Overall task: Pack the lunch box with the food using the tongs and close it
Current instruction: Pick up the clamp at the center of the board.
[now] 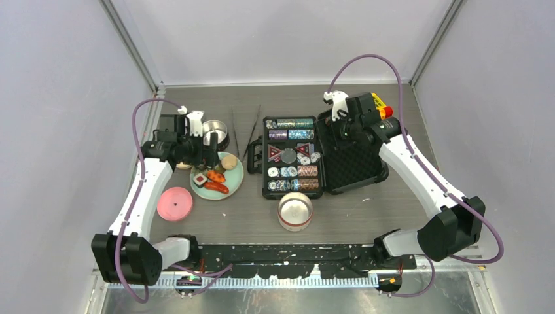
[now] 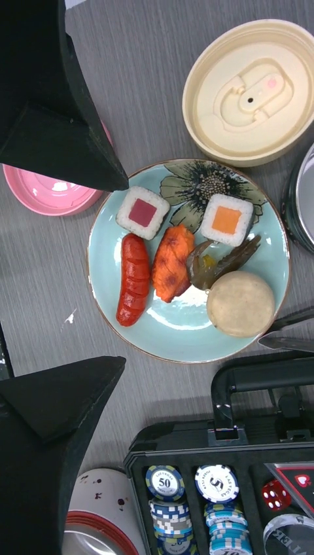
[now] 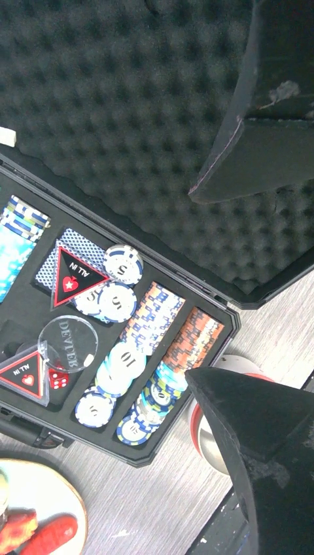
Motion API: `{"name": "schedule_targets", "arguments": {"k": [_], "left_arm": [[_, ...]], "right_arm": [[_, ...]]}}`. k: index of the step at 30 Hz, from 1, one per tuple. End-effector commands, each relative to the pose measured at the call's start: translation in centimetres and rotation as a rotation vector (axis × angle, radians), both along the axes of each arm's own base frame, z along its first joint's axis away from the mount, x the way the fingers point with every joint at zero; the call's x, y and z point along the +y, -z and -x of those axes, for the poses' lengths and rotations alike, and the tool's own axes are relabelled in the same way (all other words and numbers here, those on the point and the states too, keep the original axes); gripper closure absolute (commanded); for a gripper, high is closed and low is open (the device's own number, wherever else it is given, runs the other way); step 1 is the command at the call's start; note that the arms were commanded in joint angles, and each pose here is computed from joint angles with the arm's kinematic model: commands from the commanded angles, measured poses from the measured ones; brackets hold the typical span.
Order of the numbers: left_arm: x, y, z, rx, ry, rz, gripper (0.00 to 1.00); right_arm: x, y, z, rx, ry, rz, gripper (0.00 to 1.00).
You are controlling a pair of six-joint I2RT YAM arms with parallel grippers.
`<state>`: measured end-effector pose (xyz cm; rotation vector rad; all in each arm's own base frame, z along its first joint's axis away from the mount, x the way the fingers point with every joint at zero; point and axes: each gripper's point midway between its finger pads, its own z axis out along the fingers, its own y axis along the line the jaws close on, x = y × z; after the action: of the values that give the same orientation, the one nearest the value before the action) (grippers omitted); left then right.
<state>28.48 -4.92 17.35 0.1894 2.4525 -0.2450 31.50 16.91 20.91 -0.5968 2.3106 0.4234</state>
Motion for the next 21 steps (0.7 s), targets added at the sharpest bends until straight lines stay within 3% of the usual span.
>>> {"name": "schedule_targets", "arguments": {"k": [1,9,15,21], "left_arm": [[-0.6,-2.3,-2.7,-0.106,0.008,-0.026,0.0],[-3.2,-3.5,-9.3,-0.182,-0.058,-0.108,0.02],[-7.0,-2.8,-14.2,-0.213,-0.108,-0.088,0.23],[-8.2,0.7,-17.8,-0.181,-0.209,-0.115,0.43]], "right_arm": [[0.4,-1.8,-1.1,-0.083,0.016,-0.037,0.01],[-1.0,-2.9,-2.4,-0.136,0.158,-0.039,0.01],[-1.3,-2.8,-1.7,-0.148,0.148,-0.039,0.01],[-1.6,-2.8,-1.4,-0.153,0.162,-0.039,0.01]]}}
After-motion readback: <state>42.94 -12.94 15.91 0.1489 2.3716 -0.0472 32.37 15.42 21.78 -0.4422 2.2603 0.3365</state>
